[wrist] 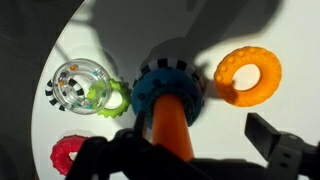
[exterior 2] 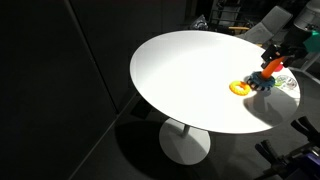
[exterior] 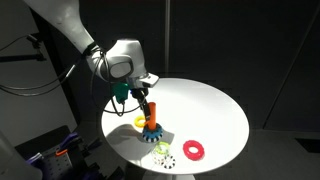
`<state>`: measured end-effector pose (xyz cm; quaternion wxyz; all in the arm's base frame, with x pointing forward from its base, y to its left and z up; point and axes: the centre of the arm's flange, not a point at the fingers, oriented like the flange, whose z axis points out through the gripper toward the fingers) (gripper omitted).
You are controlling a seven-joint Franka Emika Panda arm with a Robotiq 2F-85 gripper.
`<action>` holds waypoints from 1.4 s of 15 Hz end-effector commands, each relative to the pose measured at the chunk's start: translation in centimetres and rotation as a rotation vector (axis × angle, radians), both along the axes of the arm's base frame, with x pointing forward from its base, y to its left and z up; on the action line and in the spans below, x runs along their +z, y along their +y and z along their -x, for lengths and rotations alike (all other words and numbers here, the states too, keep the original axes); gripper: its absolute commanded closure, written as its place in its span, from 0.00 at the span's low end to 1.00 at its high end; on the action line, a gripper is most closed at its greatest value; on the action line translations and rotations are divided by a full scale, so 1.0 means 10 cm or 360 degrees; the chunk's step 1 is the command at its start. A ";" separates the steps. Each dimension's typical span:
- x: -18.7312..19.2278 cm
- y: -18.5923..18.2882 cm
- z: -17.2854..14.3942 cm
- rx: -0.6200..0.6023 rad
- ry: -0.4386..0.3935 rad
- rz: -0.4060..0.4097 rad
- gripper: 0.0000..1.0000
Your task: Take the dark green ring off the stack
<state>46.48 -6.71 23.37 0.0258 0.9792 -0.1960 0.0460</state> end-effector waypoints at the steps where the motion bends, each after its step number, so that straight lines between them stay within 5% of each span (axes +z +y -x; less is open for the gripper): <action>1: -0.12 -0.12 -0.01 0.0003 -0.0019 0.0026 0.00; 21: -0.56 -0.37 0.03 -0.0024 0.0017 0.0092 0.00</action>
